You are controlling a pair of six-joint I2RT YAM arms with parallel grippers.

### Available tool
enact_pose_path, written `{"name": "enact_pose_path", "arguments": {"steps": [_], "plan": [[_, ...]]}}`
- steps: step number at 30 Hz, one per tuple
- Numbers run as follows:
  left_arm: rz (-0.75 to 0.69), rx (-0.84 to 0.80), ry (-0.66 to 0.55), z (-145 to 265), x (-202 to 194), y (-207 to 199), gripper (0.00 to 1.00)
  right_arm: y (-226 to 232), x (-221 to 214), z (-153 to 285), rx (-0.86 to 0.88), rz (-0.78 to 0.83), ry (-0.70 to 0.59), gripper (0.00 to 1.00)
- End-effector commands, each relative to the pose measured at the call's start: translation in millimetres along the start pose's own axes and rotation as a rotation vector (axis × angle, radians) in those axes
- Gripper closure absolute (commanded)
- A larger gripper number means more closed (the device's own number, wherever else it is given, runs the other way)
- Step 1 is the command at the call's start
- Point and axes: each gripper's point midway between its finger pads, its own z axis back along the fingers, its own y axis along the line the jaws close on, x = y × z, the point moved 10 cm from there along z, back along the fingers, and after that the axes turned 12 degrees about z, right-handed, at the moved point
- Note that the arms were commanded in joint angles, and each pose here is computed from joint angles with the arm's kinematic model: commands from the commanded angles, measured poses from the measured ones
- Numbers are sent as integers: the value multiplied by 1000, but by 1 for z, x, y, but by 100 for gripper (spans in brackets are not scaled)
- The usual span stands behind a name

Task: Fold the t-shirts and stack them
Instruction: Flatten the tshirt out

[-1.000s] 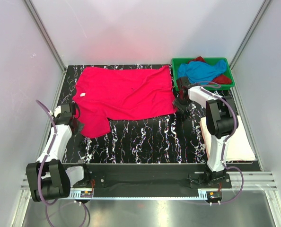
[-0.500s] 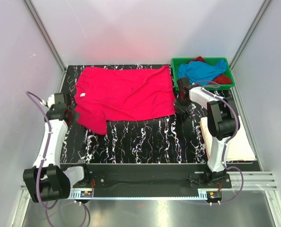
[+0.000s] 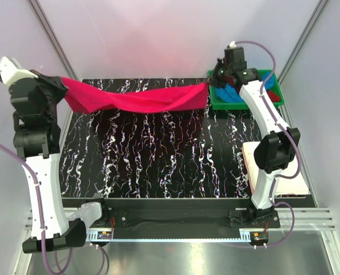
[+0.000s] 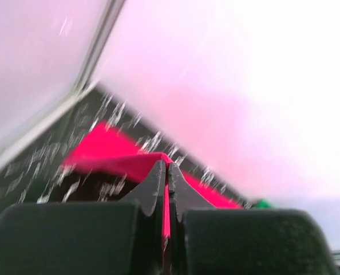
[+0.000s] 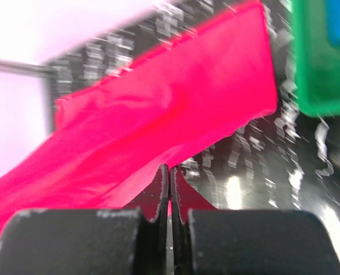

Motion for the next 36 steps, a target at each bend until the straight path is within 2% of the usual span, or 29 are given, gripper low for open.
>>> {"name": "enact_pose_path", "arguments": {"steps": [1, 5, 7, 8, 10, 11, 13, 14, 18, 20, 23, 24, 26, 27, 28, 29, 30, 31, 32, 33, 34, 35, 36], "plan": [[-67, -247, -161, 28, 46, -42, 100, 39, 37, 70, 209, 88, -137, 100], [-87, -352, -278, 66, 76, -63, 100, 54, 42, 121, 298, 123, -193, 100], [-99, -406, -351, 96, 92, -71, 100, 58, 36, 156, 339, 148, -224, 100], [-106, -423, -374, 108, 97, -72, 100, 62, 34, 188, 375, 164, -266, 100], [-128, -475, -451, 146, 110, -75, 100, 61, 18, 208, 400, 178, -253, 100], [-141, -480, -468, 158, 112, -74, 100, 63, 11, 240, 432, 189, -288, 100], [-179, -520, -549, 201, 124, -72, 100, 60, -1, 263, 450, 181, -291, 100], [-192, -515, -554, 214, 125, -69, 100, 59, -8, 291, 472, 173, -332, 100], [-196, -566, -644, 267, 132, -57, 100, 51, -34, 337, 495, 127, -335, 100], [-202, -576, -643, 272, 134, -54, 100, 49, -42, 346, 500, 82, -329, 100], [-204, -540, -585, 250, 126, -53, 100, 44, -48, 330, 479, 39, -310, 100], [-210, -516, -518, 225, 115, -51, 100, 42, -49, 315, 463, 31, -285, 100], [-206, -508, -468, 195, 102, -51, 100, 43, -44, 284, 456, 6, -265, 100], [-221, -465, -384, 161, 82, -43, 100, 41, -46, 264, 435, -9, -231, 100], [-228, -447, -352, 144, 72, -38, 100, 41, -44, 248, 428, -4, -211, 100], [-223, -447, -353, 125, 66, -38, 100, 38, -43, 210, 390, -10, -170, 100], [-247, -388, -287, 91, 43, -23, 100, 36, -44, 187, 363, -9, -150, 100], [-249, -394, -296, 74, 37, -23, 100, 32, -43, 166, 337, 2, -139, 100], [-260, -345, -260, 46, 24, -15, 100, 29, -41, 124, 298, 13, -105, 100], [-292, -281, -214, 17, 3, 1, 100, 26, -41, 102, 277, 23, -90, 100], [-301, -284, -227, -2, -3, 2, 100, 24, -41, 80, 268, 46, -74, 100], [-331, -231, -168, -37, -23, 14, 100, 20, -40, 40, 242, 59, -43, 100], [-349, -191, -135, -58, -36, 24, 100, 17, -40, 20, 229, 70, -37, 100]]}}
